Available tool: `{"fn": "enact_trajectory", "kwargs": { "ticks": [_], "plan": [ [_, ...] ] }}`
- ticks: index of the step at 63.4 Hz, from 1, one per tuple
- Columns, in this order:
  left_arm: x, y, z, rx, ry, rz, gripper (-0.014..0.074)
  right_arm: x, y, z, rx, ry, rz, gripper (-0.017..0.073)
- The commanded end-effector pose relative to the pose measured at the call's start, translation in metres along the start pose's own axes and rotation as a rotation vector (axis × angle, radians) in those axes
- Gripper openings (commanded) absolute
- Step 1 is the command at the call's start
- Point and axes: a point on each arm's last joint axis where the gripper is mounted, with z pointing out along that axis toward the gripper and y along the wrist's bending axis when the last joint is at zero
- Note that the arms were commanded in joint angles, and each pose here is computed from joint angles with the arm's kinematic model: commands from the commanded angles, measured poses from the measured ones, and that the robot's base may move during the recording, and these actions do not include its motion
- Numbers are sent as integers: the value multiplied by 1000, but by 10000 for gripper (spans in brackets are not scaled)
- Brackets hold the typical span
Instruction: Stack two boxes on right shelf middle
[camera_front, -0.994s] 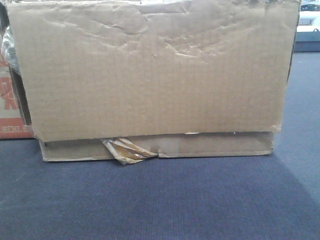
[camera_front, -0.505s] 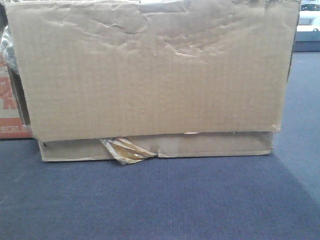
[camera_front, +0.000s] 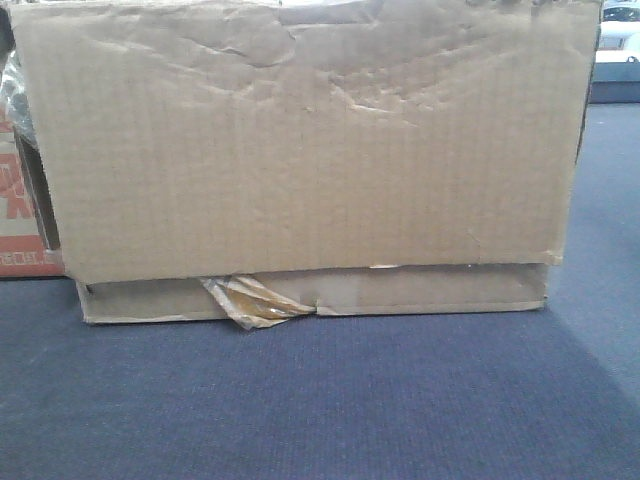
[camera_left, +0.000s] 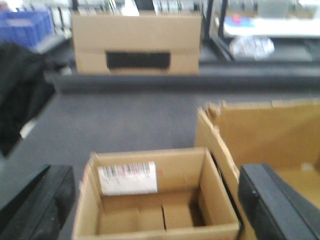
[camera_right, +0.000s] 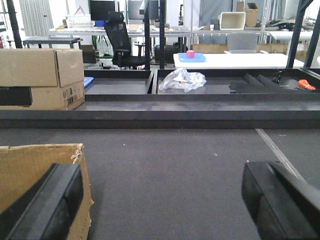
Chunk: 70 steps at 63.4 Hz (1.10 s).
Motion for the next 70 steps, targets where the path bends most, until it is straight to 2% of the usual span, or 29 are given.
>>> {"fn": "enact_trajectory", "kwargs": {
  "ticks": [1, 9, 15, 21, 27, 35, 39, 55, 70],
  "plan": [
    [2, -1, 22, 8, 116, 0, 580, -4, 0, 0, -1, -22, -1, 540],
    [-2, 0, 54, -8, 282, 17, 580, -3, 5, 0, -38, -19, -1, 540],
    [-8, 9, 84, -59, 418, 27, 580, -1, 9, 4, -65, 1, -2, 540],
    [-13, 27, 114, -108, 553, 38, 580, 1, 11, 6, -80, 17, -2, 540],
    [-13, 46, 141, -103, 643, 35, 580, 3, 12, 9, -85, 38, -3, 540],
    [-6, 71, 175, -70, 712, -13, 580, 4, 12, 9, -87, 41, -3, 540],
    [1, 79, 191, -69, 740, -8, 580, 4, 12, 9, -87, 41, -3, 540],
    [47, 92, 244, -44, 889, -18, 580, 4, 12, 9, -88, 43, -1, 540],
    [68, 97, 266, -42, 919, -27, 578, 4, 12, 9, -88, 42, -1, 540]
  ]
}}
